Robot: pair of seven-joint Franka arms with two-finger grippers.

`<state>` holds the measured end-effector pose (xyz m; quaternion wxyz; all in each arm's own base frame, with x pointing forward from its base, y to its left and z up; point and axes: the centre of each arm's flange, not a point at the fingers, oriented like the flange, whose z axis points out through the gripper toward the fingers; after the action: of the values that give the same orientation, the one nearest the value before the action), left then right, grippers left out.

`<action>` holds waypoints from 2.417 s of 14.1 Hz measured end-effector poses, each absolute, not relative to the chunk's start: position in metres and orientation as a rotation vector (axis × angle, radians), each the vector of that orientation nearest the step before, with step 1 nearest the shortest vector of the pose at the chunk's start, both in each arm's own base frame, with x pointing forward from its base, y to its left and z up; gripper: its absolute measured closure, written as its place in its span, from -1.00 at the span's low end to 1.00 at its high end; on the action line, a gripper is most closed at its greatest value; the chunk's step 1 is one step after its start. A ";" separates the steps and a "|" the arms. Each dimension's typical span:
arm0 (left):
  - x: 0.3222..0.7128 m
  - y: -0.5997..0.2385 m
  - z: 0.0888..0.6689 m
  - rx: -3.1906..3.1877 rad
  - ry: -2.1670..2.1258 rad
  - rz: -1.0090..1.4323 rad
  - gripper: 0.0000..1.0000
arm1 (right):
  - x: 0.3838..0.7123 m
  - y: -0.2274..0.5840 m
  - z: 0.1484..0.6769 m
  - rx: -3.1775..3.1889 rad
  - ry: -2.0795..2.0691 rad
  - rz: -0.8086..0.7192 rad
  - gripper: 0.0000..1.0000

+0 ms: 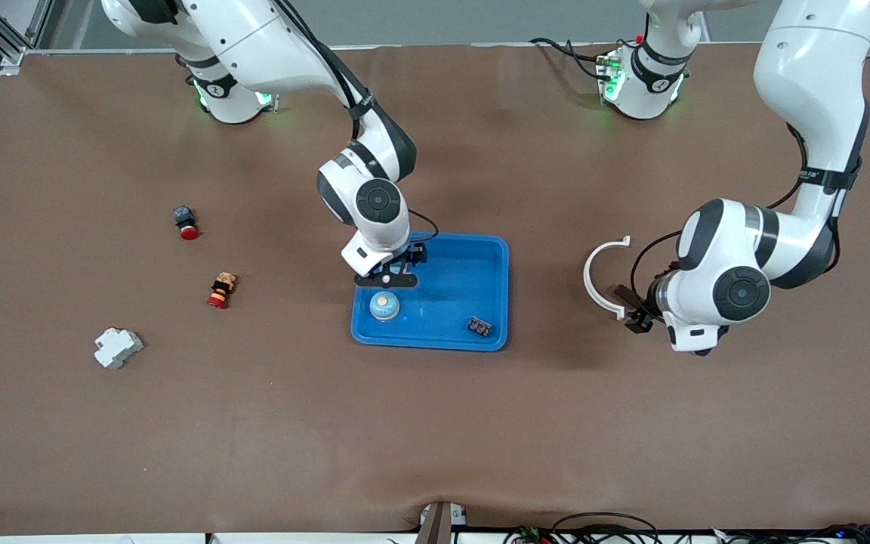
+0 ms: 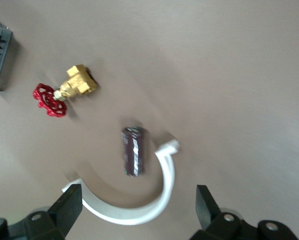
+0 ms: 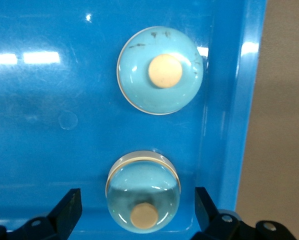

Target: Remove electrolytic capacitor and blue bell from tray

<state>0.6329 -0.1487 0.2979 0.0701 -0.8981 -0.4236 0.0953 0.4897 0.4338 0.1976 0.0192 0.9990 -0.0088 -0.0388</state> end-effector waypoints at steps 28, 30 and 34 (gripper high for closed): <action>0.602 -0.423 0.200 -2.967 -1.455 0.184 -0.25 | 0.495 0.441 0.210 3.059 -0.004 -0.185 -0.33; 0.603 -0.421 0.194 -2.963 -1.461 0.182 -0.22 | 0.501 0.441 0.249 3.044 0.048 -0.208 -0.33; 0.605 -0.417 0.183 -2.955 -1.470 0.180 0.22 | 0.520 0.397 0.344 3.031 0.246 -0.249 -0.33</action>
<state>0.6051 -0.4172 0.1834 -0.0817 -0.8910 -0.4434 0.0543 0.5195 0.3968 0.3439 0.0452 0.9924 0.0806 -0.0815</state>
